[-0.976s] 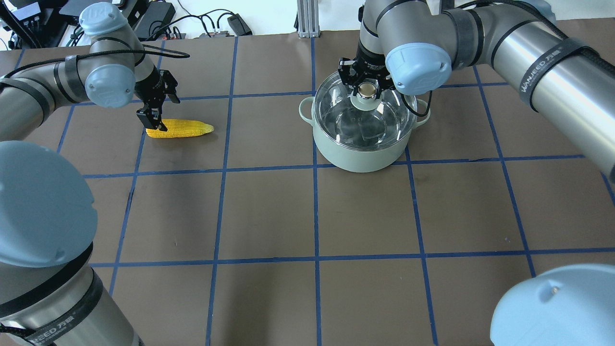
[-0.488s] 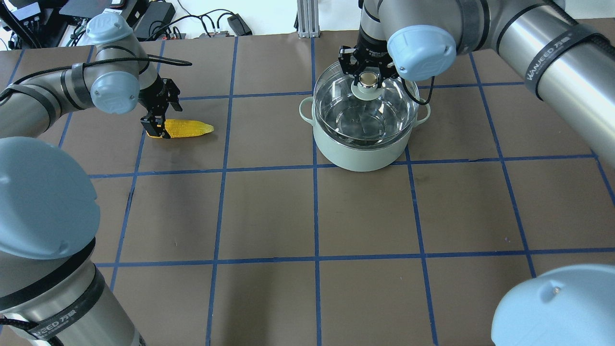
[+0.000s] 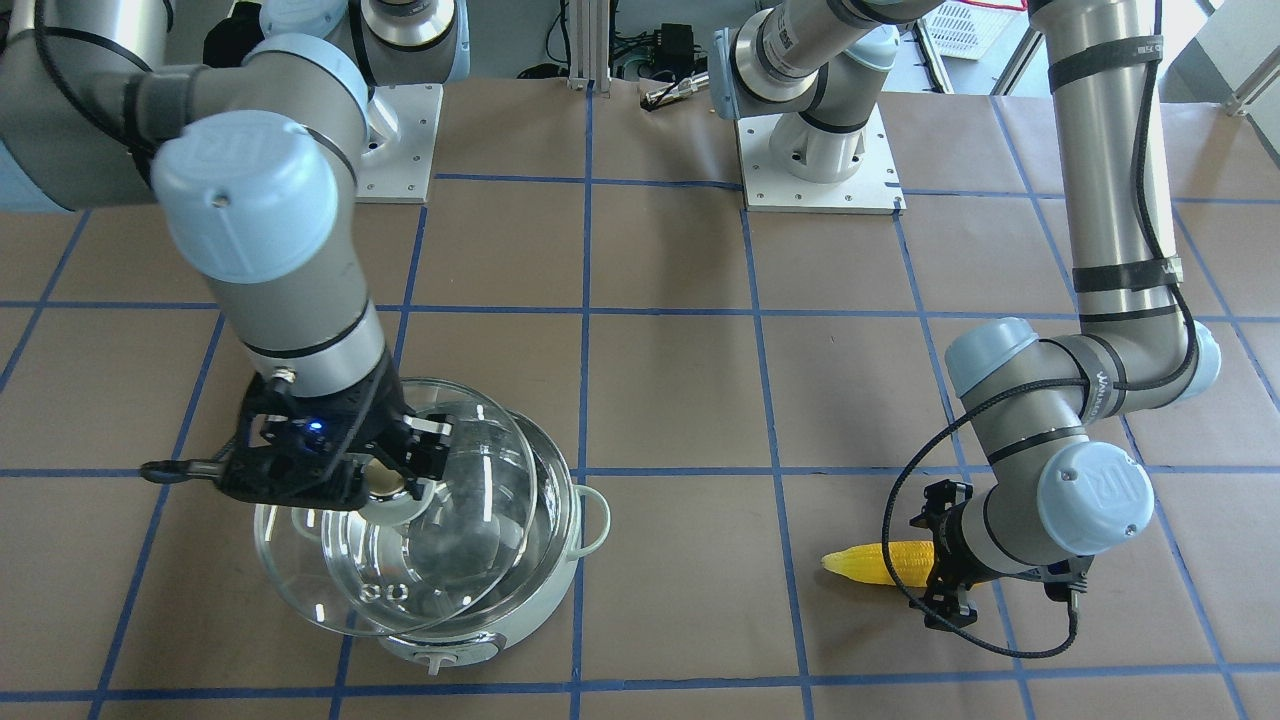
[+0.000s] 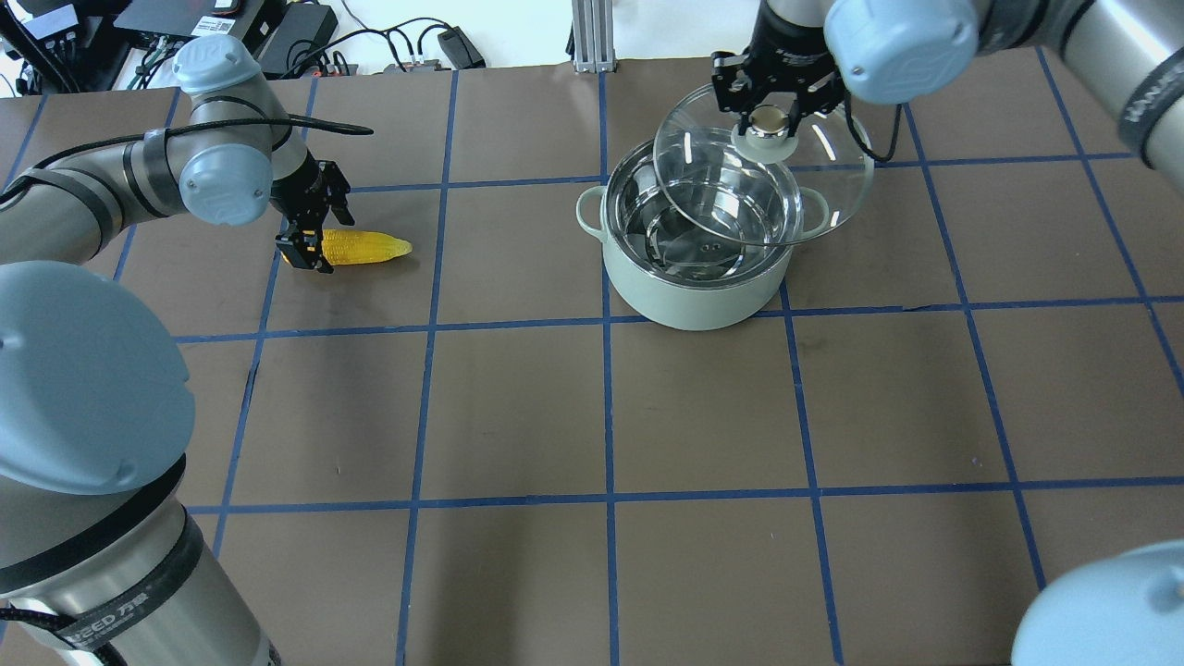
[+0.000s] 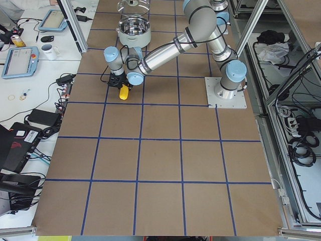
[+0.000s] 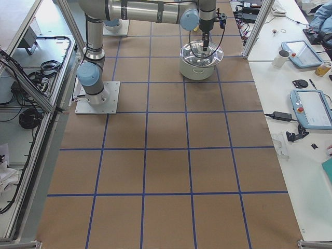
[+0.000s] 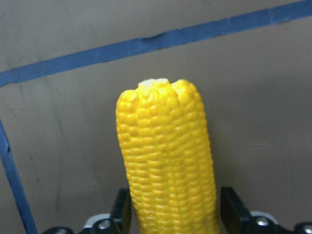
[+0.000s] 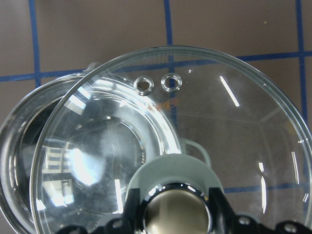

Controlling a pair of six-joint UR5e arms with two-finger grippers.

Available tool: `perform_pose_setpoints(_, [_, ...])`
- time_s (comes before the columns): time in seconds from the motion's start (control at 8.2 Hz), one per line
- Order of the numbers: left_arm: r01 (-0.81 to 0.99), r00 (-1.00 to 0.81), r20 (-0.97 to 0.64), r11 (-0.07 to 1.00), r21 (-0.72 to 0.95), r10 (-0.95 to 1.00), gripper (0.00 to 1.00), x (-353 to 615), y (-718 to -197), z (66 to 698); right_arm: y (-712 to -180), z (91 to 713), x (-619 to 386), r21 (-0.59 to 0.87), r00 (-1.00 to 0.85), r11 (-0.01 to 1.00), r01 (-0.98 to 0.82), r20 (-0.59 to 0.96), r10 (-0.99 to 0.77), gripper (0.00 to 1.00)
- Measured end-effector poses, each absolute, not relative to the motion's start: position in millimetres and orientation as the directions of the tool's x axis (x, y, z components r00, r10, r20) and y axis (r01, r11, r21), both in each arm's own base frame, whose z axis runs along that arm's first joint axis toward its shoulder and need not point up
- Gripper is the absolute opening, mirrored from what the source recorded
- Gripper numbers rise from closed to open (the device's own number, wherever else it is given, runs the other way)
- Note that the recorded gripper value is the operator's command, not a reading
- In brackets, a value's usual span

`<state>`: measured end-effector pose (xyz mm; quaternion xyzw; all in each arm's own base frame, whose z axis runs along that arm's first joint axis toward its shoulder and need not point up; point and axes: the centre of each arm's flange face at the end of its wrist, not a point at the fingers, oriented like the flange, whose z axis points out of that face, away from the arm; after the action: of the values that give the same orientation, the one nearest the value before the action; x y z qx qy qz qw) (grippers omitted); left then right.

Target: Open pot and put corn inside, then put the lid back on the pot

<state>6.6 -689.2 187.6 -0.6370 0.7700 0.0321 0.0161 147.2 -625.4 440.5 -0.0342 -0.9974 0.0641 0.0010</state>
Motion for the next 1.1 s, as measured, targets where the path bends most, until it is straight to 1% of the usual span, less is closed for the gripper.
perform_pose_setpoints(0.24, [-0.982, -0.187, -0.066, 0.185, 0.036, -0.980, 0.00, 6, -689, 187, -616, 468, 67, -0.112, -0.999, 0.993, 0.038, 0.014, 0.040, 0.22])
perform_pose_setpoints(0.49, [-0.983, -0.183, -0.057, 0.182, 0.024, -0.981, 0.00, 6, -688, 200, -606, 479, -16, -0.093, -0.999, 0.996, -0.014, 0.032, -0.011, 0.22])
perform_pose_setpoints(0.73, [-0.991, -0.131, -0.014, 0.131, 0.001, -0.991, 0.00, 6, -685, 236, -595, 467, -86, -0.064, -0.998, 0.996, -0.057, 0.037, -0.054, 0.20])
perform_pose_setpoints(0.85, [-0.994, -0.112, 0.017, 0.111, -0.010, -0.994, 0.00, 2, -683, 258, -590, 463, -107, -0.056, -0.997, 0.996, -0.069, 0.037, -0.067, 0.20])
perform_pose_setpoints(1.1, [-0.994, -0.111, 0.091, 0.109, -0.029, -0.990, 0.00, -28, -675, 309, -587, 459, -121, -0.044, -0.997, 0.996, -0.074, 0.038, -0.073, 0.20])
